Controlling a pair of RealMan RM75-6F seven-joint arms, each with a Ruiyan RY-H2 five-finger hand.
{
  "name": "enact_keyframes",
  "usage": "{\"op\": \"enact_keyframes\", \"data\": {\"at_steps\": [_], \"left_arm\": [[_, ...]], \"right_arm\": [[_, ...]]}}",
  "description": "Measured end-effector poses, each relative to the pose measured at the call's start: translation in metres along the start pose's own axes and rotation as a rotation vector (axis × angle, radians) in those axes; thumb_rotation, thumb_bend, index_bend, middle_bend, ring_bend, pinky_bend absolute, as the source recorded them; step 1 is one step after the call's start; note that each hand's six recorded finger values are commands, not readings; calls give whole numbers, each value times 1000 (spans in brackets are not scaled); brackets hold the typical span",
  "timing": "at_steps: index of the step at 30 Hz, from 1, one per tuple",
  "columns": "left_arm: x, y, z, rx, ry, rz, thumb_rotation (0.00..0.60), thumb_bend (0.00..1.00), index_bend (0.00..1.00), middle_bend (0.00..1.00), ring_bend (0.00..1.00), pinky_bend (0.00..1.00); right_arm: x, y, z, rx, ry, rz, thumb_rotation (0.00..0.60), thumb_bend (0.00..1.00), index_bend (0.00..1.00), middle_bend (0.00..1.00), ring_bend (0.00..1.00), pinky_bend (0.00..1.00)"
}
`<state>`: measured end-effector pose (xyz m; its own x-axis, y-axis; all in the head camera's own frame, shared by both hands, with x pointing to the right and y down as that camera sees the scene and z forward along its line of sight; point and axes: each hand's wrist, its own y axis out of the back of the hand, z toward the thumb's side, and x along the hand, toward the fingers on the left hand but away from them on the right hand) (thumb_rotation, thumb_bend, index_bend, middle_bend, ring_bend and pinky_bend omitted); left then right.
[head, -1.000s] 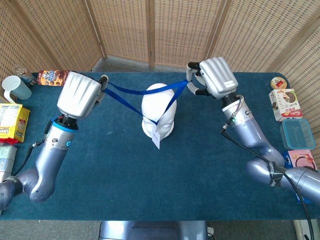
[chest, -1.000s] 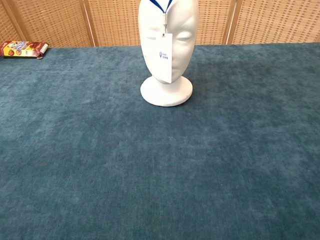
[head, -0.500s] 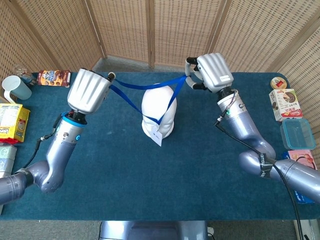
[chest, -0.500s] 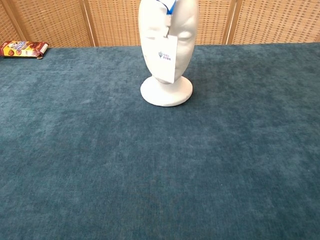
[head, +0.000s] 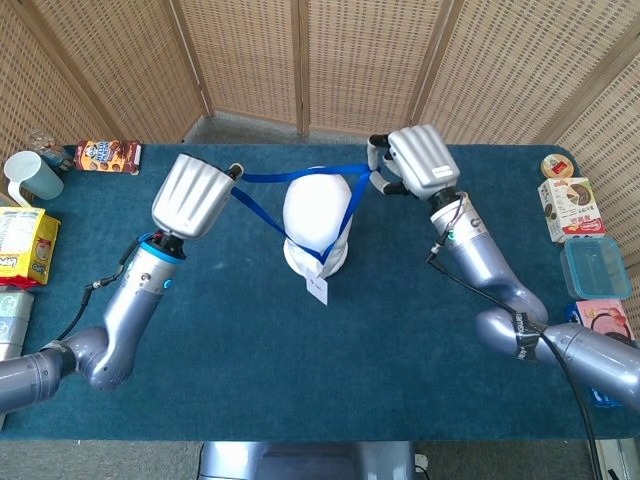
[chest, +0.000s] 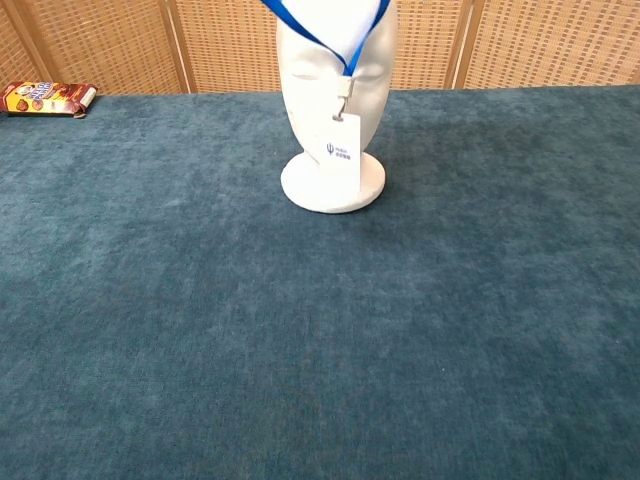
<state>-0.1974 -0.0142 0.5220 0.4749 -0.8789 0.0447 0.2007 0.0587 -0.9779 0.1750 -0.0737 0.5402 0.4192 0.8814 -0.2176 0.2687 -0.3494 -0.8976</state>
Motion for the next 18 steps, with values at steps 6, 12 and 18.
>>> {"op": "enact_keyframes", "data": {"at_steps": [6, 12, 18], "left_arm": [[-2, -11, 4, 10, -10, -24, 600, 383, 625, 1000, 1000, 1000], [-3, -17, 7, 16, -18, -42, 600, 381, 625, 1000, 1000, 1000], [-5, -23, 10, 27, -29, -89, 600, 362, 625, 1000, 1000, 1000]], "right_arm": [[4, -11, -9, 0, -18, 19, 600, 456, 755, 1000, 1000, 1000], [5, -13, -12, 5, -23, 24, 600, 456, 754, 1000, 1000, 1000], [6, -19, -15, 11, -31, 56, 600, 455, 754, 1000, 1000, 1000]]}}
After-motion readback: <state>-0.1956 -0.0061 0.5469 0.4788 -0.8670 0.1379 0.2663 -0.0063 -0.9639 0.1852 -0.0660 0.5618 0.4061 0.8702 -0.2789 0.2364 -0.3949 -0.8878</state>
